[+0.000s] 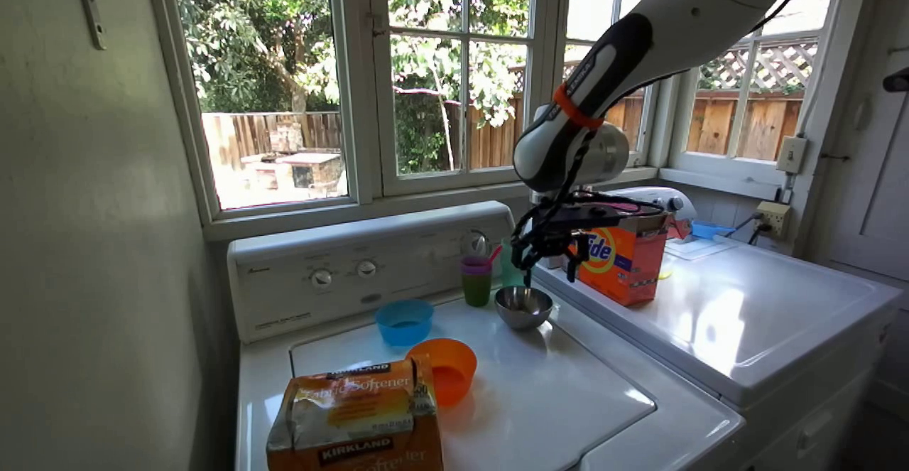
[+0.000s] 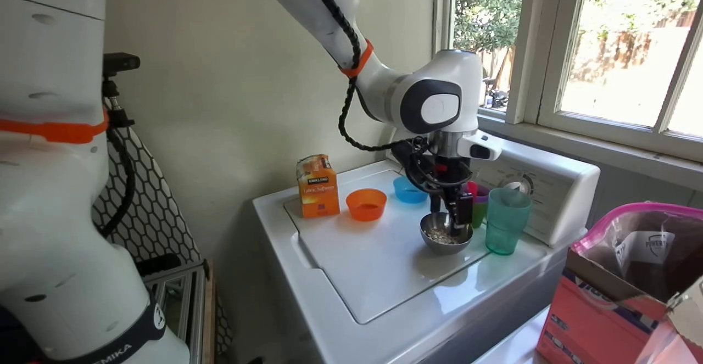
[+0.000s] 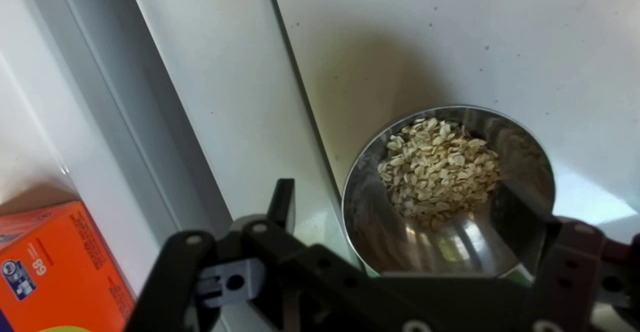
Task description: Pour the contents in the silver bowl into the blue bowl.
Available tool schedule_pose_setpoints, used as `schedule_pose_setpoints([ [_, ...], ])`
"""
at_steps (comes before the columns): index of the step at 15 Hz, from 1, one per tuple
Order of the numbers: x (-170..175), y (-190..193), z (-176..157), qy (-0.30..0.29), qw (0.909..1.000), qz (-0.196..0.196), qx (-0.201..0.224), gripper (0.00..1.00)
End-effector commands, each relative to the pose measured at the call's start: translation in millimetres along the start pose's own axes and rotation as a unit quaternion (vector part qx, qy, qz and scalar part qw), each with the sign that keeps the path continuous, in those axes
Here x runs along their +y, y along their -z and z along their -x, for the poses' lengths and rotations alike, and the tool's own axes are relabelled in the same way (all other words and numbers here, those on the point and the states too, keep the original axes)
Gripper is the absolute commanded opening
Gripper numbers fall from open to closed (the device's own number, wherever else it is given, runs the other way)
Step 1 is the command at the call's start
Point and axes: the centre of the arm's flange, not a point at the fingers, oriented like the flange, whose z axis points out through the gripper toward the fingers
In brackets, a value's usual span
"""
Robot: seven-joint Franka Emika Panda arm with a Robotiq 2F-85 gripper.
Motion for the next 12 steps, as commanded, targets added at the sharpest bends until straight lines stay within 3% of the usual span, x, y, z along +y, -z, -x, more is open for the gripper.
schedule_pose_setpoints([
  [1,7,-18,-13,-0.038,0.9990,0.009,-0.020,1.00],
  [6,18,-29,-12,-0.088,0.9955,-0.001,-0.037,1.00],
  [7,19,-25,-6,-0.063,0.9979,0.003,-0.019,1.00],
  [10,19,-28,-6,-0.074,0.9970,0.001,-0.023,1.00],
  [12,11,-7,10,-0.059,0.9981,-0.009,0.018,1.00],
])
